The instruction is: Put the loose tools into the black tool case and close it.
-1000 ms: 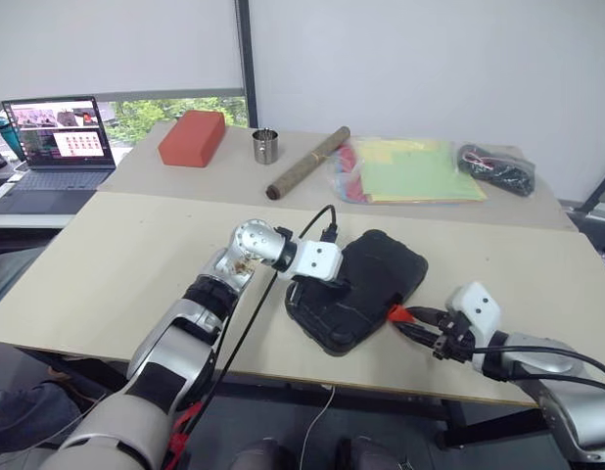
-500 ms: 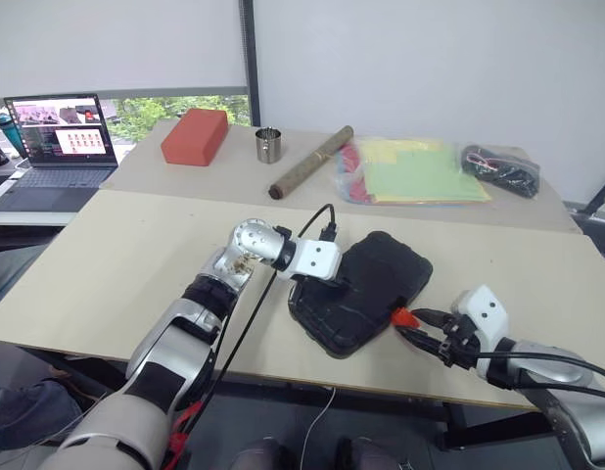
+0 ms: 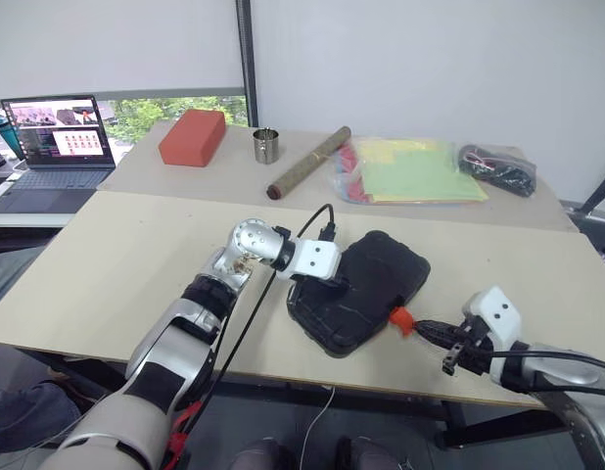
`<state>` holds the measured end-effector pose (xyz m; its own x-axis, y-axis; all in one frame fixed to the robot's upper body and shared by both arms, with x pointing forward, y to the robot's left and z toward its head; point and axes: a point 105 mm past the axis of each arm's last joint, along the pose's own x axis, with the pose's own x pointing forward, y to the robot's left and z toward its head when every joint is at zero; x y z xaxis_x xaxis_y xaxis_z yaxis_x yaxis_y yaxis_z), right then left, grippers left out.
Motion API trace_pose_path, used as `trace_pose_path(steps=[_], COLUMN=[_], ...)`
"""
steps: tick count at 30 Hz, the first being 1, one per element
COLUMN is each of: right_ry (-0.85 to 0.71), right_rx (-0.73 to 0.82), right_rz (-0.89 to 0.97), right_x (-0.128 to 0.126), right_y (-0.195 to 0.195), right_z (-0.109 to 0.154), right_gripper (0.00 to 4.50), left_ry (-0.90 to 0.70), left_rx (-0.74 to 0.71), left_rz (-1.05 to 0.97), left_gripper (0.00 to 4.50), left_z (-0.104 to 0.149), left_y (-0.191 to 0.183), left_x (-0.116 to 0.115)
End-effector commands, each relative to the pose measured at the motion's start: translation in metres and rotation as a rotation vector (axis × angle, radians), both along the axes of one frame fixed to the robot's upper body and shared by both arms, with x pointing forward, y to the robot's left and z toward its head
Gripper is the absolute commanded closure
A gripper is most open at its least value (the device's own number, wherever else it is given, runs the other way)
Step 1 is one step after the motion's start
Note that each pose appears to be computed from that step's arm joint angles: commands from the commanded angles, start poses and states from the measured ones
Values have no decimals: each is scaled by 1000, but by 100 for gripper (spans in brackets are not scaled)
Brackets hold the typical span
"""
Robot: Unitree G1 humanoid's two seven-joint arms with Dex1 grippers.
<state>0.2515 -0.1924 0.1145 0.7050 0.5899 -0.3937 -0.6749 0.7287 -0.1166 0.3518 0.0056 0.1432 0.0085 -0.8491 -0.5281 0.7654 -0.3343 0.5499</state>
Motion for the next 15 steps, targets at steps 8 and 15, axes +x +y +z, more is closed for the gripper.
trace_pose_path(steps=[8,15], right_ry=[-19,-34], right_rx=[-24,-6], right_rz=[-23,-25], right_x=[29,33], right_y=[16,23], right_z=[-14,-15], right_gripper=[444,444], left_ry=[122,83], left_rx=[175,200], left_rz=[41,-16], left_gripper=[450,450], left_z=[-48,-51], left_y=[18,10], left_x=[-4,-10])
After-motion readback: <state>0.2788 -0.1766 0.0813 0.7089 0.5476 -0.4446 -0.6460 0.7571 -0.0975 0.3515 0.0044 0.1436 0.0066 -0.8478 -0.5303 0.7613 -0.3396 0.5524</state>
